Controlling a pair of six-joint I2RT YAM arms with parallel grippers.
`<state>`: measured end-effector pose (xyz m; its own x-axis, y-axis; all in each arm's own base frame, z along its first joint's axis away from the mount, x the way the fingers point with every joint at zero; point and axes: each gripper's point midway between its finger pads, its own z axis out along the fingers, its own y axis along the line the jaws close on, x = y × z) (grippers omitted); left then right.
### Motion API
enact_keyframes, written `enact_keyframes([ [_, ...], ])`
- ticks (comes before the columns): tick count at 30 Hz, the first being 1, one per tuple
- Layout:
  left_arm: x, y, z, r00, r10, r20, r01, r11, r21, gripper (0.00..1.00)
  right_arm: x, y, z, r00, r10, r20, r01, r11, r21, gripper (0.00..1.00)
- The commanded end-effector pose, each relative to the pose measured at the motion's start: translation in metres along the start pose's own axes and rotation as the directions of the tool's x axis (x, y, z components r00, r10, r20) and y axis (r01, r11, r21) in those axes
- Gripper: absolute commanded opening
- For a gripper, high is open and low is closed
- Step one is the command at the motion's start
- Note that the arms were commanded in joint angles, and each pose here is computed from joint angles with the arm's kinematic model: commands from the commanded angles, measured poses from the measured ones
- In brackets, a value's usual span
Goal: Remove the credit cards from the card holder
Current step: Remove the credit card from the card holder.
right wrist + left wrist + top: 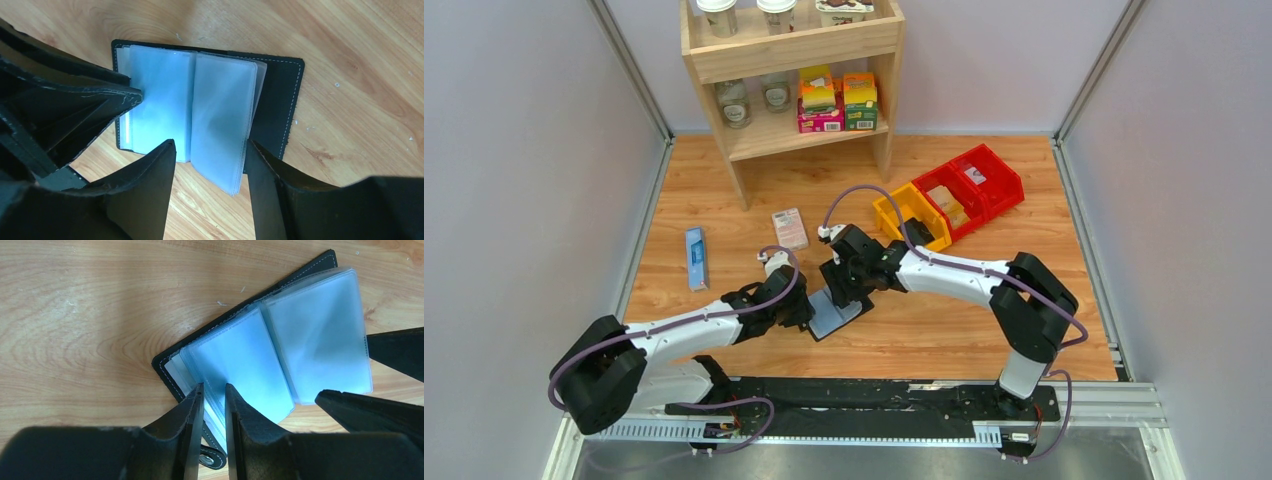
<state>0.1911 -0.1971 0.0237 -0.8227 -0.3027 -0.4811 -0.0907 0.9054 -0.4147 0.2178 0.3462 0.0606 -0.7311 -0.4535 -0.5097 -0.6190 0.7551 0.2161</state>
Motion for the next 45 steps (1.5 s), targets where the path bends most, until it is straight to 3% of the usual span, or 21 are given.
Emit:
enact_keyframes([
  [1, 0.007, 0.0, 0.002, 1.0, 0.01, -0.017, -0.01, 1.0, 0.012, 0.29, -0.026, 0.022, -0.023, 0.996, 0.009, 0.083, -0.002, 0.996, -0.084, 0.57],
  [8, 0.008, -0.001, 0.002, 1.0, 0.006, -0.018, -0.006, 1.0, 0.018, 0.29, -0.025, 0.032, -0.033, 0.995, 0.007, 0.095, 0.006, 0.99, -0.142, 0.59],
  [22, 0.007, -0.002, -0.001, 1.0, -0.006, -0.009, 0.006, 0.999, 0.037, 0.29, -0.02, 0.049, -0.033, 0.997, -0.001, 0.083, 0.021, 0.97, -0.242, 0.45],
  [33, 0.001, -0.003, -0.011, 0.998, -0.051, 0.037, 0.048, 0.996, 0.077, 0.29, -0.001, 0.069, -0.011, 1.0, 0.013, -0.011, -0.016, 0.93, -0.366, 0.46],
  [41, -0.011, 0.007, -0.027, 0.986, -0.116, 0.119, 0.105, 0.99, 0.092, 0.3, 0.02, 0.073, 0.012, 0.994, 0.023, -0.103, -0.061, 0.921, -0.384, 0.5],
  [45, -0.017, 0.006, -0.037, 0.977, -0.152, 0.152, 0.133, 0.983, 0.129, 0.3, 0.018, 0.067, 0.013, 0.995, 0.031, -0.092, -0.062, 0.934, -0.352, 0.49],
])
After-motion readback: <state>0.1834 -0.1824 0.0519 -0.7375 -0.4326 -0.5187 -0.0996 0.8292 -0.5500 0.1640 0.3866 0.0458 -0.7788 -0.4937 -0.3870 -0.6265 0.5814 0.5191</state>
